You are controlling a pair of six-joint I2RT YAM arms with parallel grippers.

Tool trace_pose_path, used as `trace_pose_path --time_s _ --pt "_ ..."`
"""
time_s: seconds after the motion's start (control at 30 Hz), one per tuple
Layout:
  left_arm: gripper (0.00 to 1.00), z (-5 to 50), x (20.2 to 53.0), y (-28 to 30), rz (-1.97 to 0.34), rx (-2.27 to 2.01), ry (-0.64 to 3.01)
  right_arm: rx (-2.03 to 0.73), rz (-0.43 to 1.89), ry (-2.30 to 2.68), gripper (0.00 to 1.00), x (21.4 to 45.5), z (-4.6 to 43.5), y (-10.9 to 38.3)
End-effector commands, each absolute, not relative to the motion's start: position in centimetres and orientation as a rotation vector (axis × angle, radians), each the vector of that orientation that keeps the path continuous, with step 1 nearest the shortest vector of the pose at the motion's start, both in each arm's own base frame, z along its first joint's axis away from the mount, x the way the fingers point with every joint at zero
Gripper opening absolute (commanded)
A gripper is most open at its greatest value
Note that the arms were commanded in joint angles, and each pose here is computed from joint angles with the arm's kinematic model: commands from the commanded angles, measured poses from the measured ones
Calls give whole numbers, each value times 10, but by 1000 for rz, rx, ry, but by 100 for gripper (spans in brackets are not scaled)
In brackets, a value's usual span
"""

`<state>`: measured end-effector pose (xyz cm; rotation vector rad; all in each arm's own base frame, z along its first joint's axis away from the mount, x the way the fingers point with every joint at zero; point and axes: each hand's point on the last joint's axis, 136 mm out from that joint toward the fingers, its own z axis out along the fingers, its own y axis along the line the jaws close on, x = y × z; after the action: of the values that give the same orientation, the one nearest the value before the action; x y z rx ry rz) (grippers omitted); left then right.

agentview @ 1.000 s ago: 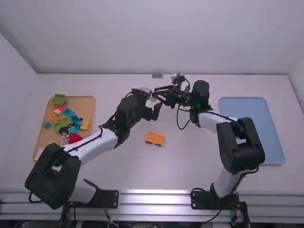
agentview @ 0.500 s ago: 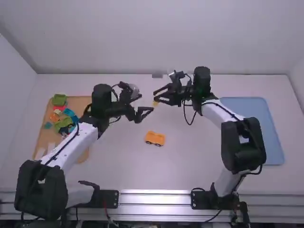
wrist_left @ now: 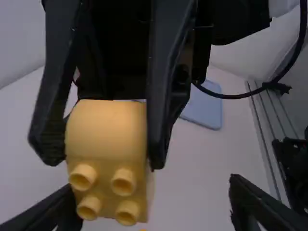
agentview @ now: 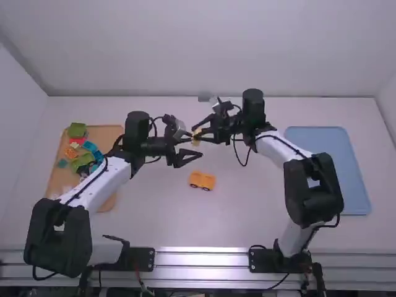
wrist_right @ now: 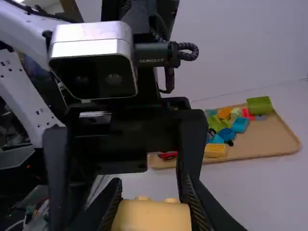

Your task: Assemble lego blocks to make yellow taxi

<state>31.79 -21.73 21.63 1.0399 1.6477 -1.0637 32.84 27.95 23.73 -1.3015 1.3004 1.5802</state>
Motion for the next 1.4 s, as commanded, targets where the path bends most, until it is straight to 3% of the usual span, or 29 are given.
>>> trace_pose_path --time_s 0.0,0.07,0.23,0.4,0.6,0.63,0.67,0.73,0.8,0.87,0.9,0.97,1.1,1.17,1.27,1.37 --pt "72 223 315 -219 -1075 1071 1599 -1342 1583 1238 19 322 246 277" --pt "63 226 317 -220 -1064 1078 1578 -1342 1588 1242 19 321 246 278" --pt "58 232 320 -221 -1072 1055 1571 -1332 1584 1250 19 324 246 275" --pt "35 232 319 -221 -1075 1057 1570 -1332 1584 1250 19 324 246 275" --pt "18 240 311 -224 -1120 1101 1500 -1339 1588 1245 19 321 246 278" --pt "18 240 310 -224 -1124 1104 1496 -1337 1584 1249 25 322 246 278" --pt "17 240 309 -224 -1127 1103 1499 -1332 1575 1252 36 324 245 278" --pt "15 238 309 -224 -1130 1098 1511 -1336 1558 1239 73 325 247 278" --pt "14 234 310 -223 -1130 1083 1543 -1299 1529 1272 99 336 253 276" --pt "12 219 325 -217 -1064 988 1680 -1155 1454 1360 99 366 268 268" --pt "12 218 326 -216 -1057 978 1692 -1147 1447 1360 99 368 270 267" --pt "12 190 350 -197 -906 786 1917 -1048 1329 1329 99 392 297 239" --pt "7 172 366 -176 -767 614 2082 -858 1224 1413 99 420 314 197" --pt "4 172 369 -170 -708 575 2147 -667 1051 1533 99 447 312 166" --pt "2 181 375 -164 -598 545 2208 -480 771 1696 99 464 304 134" --pt "2 191 378 -160 -460 525 2260 -450 515 1836 99 450 296 120"
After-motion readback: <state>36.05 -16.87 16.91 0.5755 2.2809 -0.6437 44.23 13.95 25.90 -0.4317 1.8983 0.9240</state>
